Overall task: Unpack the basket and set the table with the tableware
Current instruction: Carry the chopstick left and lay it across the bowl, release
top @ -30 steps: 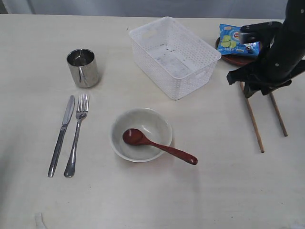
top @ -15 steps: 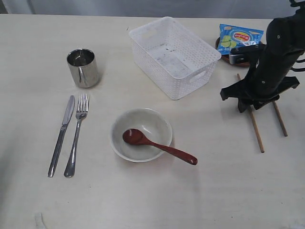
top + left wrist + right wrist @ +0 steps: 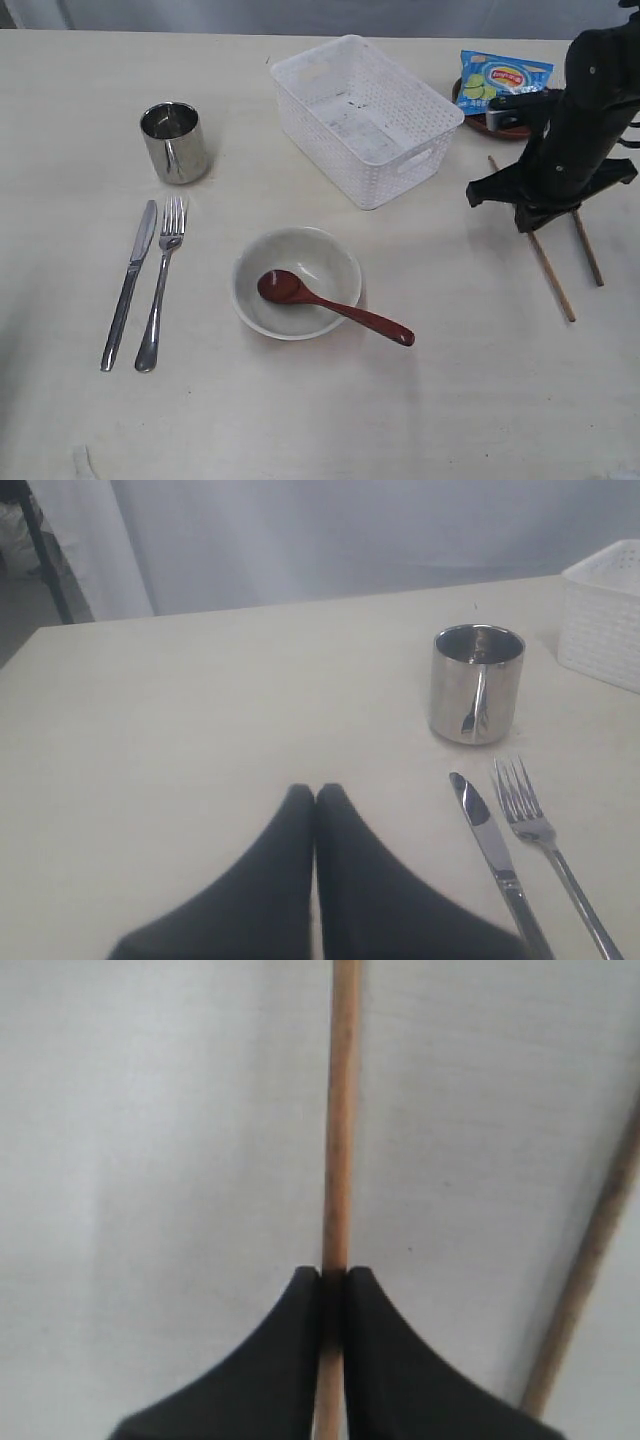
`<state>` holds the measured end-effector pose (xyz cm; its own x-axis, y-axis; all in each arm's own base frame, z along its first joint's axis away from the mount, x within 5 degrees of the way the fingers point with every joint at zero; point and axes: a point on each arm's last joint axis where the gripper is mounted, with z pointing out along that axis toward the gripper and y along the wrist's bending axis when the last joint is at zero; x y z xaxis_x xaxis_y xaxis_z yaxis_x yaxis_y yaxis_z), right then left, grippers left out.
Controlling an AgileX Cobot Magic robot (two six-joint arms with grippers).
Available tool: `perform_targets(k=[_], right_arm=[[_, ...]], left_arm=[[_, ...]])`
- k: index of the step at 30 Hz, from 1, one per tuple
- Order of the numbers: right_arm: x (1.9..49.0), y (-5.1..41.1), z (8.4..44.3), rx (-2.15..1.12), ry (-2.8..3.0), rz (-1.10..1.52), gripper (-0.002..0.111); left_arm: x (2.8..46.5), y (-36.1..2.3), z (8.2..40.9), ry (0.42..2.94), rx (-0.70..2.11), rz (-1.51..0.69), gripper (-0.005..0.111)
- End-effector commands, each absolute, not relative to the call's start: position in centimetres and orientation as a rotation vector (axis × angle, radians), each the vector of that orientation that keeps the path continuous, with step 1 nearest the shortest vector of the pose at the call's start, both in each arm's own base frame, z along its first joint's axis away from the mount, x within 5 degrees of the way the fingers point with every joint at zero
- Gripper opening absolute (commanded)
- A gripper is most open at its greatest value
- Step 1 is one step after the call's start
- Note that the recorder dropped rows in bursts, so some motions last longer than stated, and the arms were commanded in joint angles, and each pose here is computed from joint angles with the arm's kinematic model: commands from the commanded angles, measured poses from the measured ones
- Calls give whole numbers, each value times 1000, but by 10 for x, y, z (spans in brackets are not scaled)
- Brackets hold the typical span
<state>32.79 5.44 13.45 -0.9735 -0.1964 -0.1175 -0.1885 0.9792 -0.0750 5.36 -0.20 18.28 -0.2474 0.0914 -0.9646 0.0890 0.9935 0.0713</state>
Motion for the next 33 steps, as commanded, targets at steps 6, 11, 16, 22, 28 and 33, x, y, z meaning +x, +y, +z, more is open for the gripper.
perform_targets(k=[6,11,16,22,28,33], right_arm=[[292,98,265,-549,2579,103,-1],[266,162,291,-1098,2373,127,-1],[248,222,277,-1491,2292,124,-1],[238,271,240,-1827,2274,-65,-1],[240,286,213,-1928,2278,-118,-1],[239,290,198,-2002,2283,-82,-1]], left_arm=[[54,-2,182,1822,135,-1,0],[54,-2,182,1822,135,-1,0],[54,-2,182,1822,135,-1,0],[54,-2,182,1822,135,-1,0],[54,-2,182,1822,135,-1,0],[54,-2,182,1822,135,-1,0]])
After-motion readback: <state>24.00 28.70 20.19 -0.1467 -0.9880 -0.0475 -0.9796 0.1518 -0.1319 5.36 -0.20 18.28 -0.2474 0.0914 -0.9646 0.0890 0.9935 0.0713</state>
